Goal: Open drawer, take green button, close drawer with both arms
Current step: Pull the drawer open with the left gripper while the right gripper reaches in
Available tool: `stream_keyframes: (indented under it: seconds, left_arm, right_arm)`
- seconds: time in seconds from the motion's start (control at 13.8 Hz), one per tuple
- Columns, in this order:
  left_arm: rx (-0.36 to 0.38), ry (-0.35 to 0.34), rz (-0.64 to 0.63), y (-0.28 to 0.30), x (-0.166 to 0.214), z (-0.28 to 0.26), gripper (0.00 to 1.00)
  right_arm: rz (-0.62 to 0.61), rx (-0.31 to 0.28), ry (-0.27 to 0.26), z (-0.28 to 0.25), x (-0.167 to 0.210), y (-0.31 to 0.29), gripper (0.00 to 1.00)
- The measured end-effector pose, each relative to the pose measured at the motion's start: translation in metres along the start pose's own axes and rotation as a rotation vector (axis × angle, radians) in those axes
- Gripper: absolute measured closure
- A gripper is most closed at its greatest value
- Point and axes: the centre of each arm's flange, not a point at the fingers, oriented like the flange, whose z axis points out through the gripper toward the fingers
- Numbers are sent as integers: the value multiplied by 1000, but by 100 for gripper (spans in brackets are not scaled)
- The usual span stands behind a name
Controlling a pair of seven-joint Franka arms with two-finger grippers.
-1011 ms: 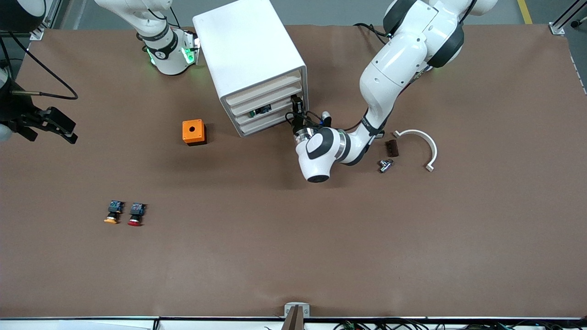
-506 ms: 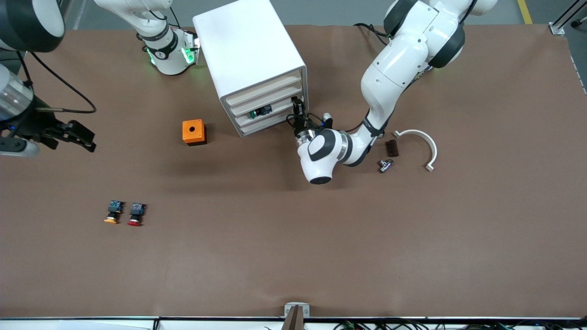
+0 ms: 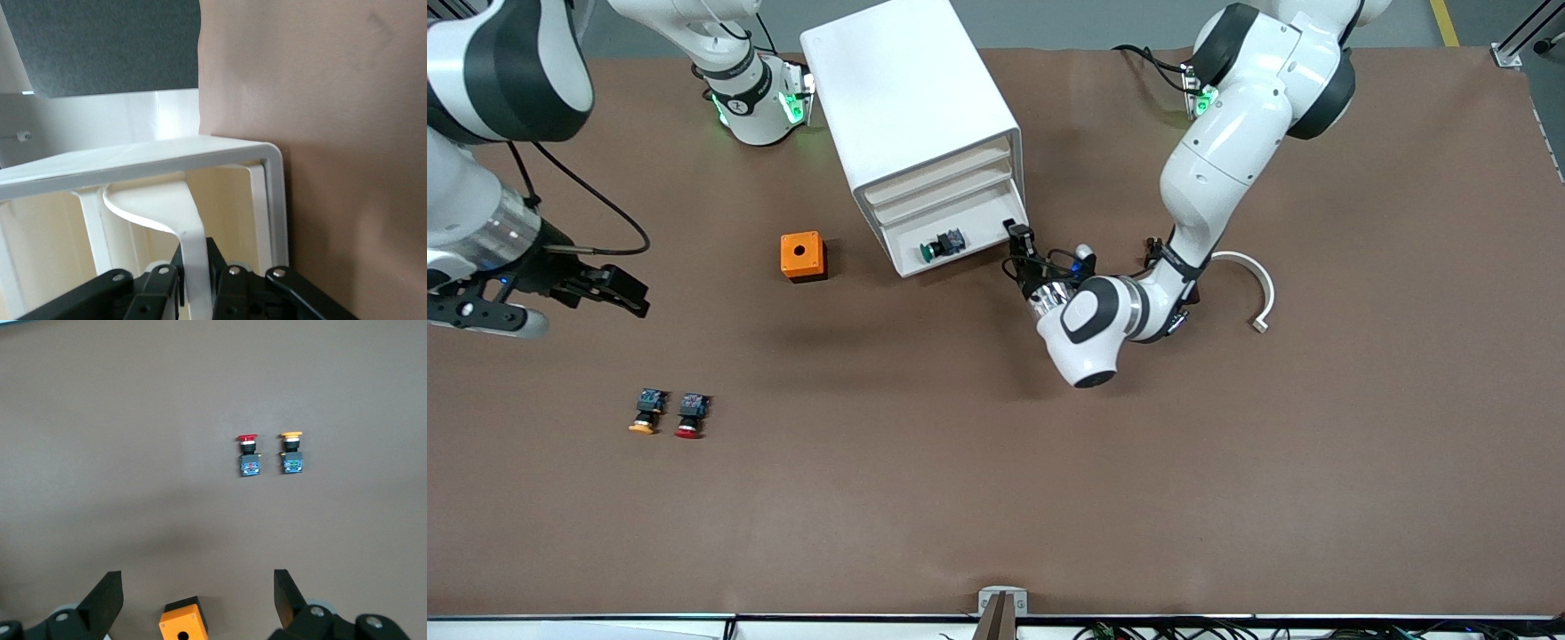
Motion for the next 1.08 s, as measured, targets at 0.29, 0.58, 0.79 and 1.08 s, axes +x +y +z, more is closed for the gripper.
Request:
stream_keyframes:
  seconds: [0.29, 0.58, 0.79, 1.08]
  left_arm:
    - [-18, -95, 7, 4, 3, -28, 85]
    - [-40, -143, 8, 6, 6, -46, 84]
    - [-49, -160, 8, 7, 8, -54, 84]
    - [-67, -192, 53, 4, 5, -65, 60]
  right_arm:
    - [11, -9, -45, 32, -1, -34, 0]
    - [153, -3, -91, 46, -9, -56, 0]
    - [255, -13, -104, 47, -23, -86, 0]
    - [410, -16, -138, 56, -54, -144, 0]
